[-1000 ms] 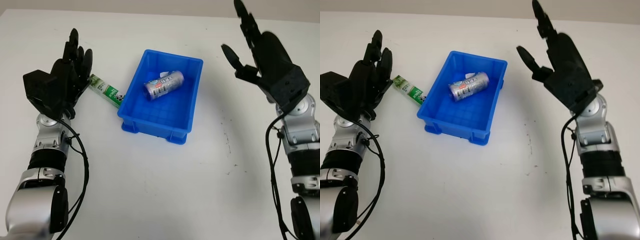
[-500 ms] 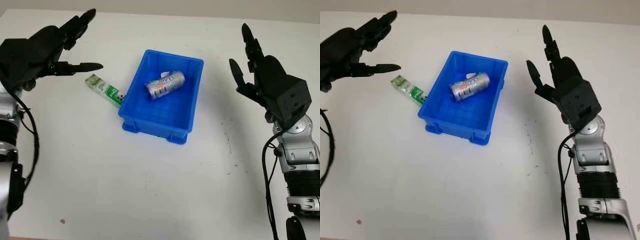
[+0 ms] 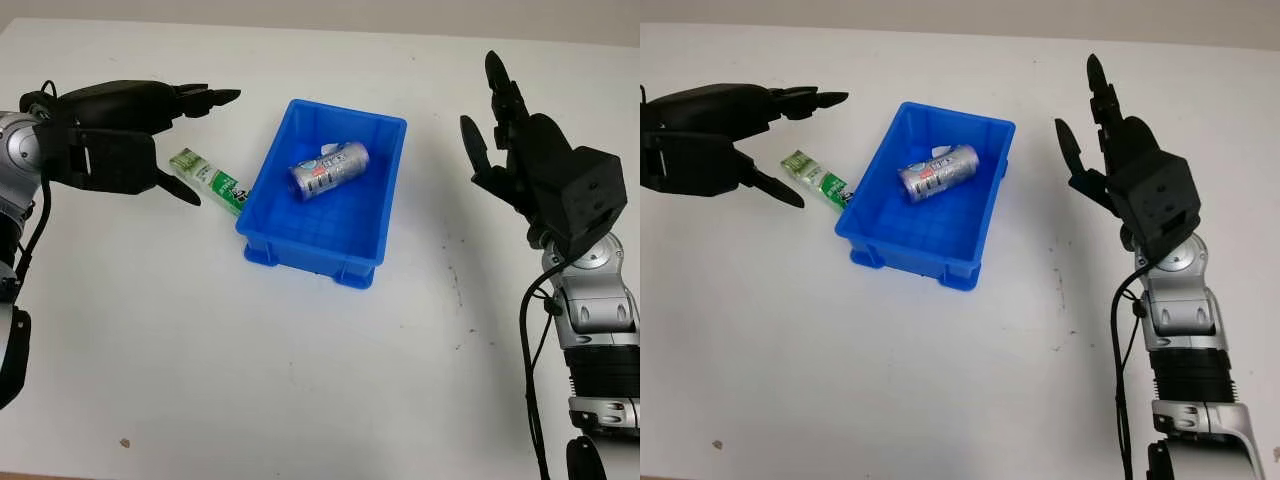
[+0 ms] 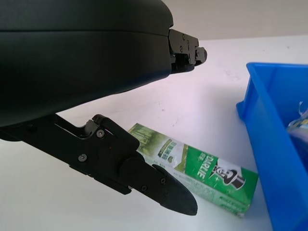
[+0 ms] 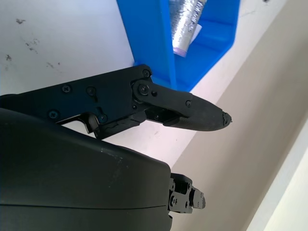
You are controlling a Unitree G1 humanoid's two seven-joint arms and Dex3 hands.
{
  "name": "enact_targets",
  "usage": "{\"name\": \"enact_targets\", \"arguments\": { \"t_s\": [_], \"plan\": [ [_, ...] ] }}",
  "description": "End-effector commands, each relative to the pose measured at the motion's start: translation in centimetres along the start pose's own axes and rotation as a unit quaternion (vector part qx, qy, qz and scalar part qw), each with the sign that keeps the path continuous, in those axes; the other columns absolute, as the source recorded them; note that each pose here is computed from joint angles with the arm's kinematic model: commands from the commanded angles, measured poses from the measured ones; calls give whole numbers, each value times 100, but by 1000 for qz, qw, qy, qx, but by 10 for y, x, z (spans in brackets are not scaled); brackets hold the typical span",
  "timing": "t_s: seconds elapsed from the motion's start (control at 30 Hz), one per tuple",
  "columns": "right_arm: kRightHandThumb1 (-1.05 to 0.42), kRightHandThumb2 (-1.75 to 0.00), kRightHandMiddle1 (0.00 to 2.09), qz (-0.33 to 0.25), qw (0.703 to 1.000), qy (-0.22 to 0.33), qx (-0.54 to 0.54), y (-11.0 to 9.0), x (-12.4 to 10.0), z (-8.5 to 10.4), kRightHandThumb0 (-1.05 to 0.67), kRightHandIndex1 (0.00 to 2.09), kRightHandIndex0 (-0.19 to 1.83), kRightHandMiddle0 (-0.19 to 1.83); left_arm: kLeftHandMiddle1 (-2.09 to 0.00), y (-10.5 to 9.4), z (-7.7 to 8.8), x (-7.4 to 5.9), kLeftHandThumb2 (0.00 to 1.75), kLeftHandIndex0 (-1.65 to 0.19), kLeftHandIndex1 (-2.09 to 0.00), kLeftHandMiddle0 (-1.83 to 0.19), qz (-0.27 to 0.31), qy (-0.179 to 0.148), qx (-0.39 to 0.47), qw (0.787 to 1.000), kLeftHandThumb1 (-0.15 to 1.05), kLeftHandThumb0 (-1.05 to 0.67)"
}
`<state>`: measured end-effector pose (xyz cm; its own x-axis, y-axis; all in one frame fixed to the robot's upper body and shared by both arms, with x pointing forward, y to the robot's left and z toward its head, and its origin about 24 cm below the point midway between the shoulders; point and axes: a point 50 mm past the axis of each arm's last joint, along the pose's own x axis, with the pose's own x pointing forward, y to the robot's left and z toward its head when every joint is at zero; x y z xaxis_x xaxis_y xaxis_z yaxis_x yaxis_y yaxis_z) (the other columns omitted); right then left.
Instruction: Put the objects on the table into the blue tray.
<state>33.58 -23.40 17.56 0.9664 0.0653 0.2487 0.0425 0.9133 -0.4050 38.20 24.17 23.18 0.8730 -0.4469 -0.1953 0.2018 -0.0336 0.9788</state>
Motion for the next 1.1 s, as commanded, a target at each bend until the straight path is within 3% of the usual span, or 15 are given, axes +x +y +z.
{"name": "enact_targets", "arguments": {
  "t_s": [0.0,0.2,0.5,0.83,0.87,0.93,0.97,1.03,1.07],
  "plan": [
    [-105,-68,1,-4,1000,-6,8,-2,-3,2,-55,1,-19,-19,-7,5,3,2,6,-5,-7,-3,8,-5,7,1000,80,-50],
    [-105,-70,2,-2,1000,-10,6,-4,-6,2,-53,1,-19,-19,-7,-9,5,9,6,-10,-9,-7,21,-7,11,1000,82,-46],
    [-105,-71,3,1,1000,-14,6,-6,-9,2,-53,2,-19,-19,-9,-32,9,17,8,-22,-13,-19,14,-15,96,995,94,-46],
    [-105,-72,0,5,1000,-10,14,-5,-8,4,-53,0,-19,-19,-18,-46,10,20,6,-43,-25,-49,34,-25,181,983,98,-40],
    [-105,-72,0,5,1000,-10,16,-5,-7,4,-53,0,-19,-19,-34,-47,9,20,6,-43,-28,-52,36,-25,192,980,98,-40],
    [-105,-72,0,6,1000,-9,18,-4,-7,5,-53,0,-19,-19,-129,-51,9,20,5,-43,-43,-36,48,-29,214,975,97,-41],
    [-105,-72,0,6,1000,-8,19,-4,-6,5,-53,0,-19,-19,-177,-52,9,19,5,-40,-58,-43,53,-31,220,974,96,-40],
    [-105,-72,0,9,1000,-8,14,-3,-6,5,-54,0,-19,-19,-201,-55,8,19,6,-34,-83,-60,59,-33,229,971,98,-39],
    [-105,-71,0,9,1000,-6,10,-3,-5,5,-54,0,-19,-19,-206,-56,7,19,7,-24,-139,-73,60,-33,236,969,102,-41]
  ]
}}
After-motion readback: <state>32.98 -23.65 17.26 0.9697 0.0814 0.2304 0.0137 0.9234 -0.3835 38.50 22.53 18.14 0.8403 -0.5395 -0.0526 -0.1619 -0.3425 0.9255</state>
